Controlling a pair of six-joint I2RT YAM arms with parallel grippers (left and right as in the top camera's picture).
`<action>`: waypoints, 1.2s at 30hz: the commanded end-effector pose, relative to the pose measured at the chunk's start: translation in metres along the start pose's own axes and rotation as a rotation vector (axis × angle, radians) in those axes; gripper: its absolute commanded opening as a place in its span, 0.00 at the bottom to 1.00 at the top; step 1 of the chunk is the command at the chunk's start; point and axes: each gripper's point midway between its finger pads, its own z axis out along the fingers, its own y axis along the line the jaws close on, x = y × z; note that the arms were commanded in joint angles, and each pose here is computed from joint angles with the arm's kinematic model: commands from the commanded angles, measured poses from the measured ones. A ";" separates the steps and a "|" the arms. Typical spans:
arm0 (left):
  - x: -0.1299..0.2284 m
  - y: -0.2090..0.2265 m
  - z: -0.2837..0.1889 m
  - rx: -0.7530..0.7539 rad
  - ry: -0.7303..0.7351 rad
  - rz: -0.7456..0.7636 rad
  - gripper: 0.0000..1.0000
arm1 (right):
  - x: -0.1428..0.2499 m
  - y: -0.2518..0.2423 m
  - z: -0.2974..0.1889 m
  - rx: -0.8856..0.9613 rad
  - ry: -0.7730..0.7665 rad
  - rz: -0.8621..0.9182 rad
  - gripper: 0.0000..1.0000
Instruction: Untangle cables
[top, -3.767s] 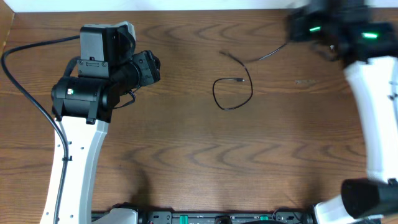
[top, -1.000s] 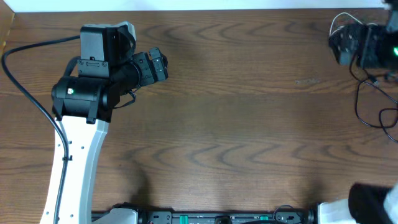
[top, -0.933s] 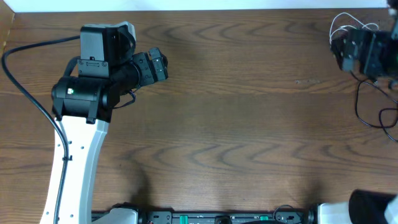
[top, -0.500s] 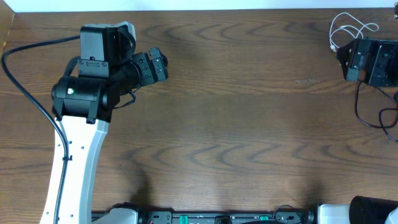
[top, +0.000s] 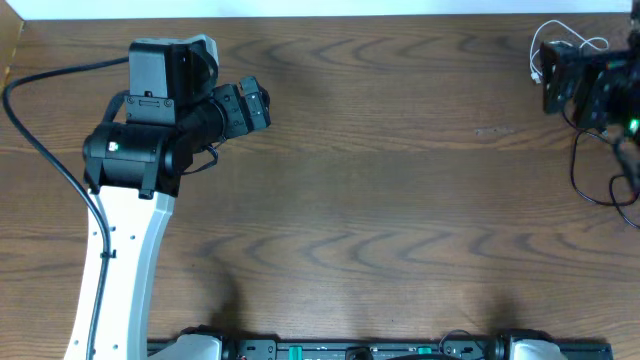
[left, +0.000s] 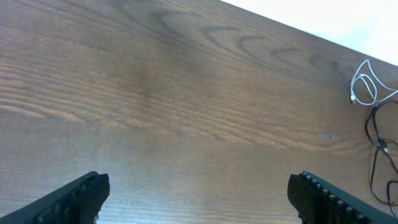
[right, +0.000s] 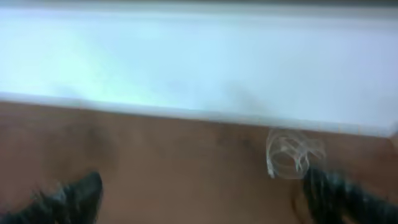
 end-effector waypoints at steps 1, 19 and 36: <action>-0.001 0.002 0.001 -0.007 -0.001 0.002 0.96 | 0.032 0.002 -0.001 0.001 -0.031 -0.025 0.99; -0.001 0.002 0.001 -0.007 -0.001 0.001 0.96 | 0.244 0.013 0.004 0.008 -0.431 -0.077 0.99; -0.001 0.002 0.001 -0.007 -0.001 0.001 0.96 | 0.305 0.012 0.025 -0.004 -0.277 -0.042 0.99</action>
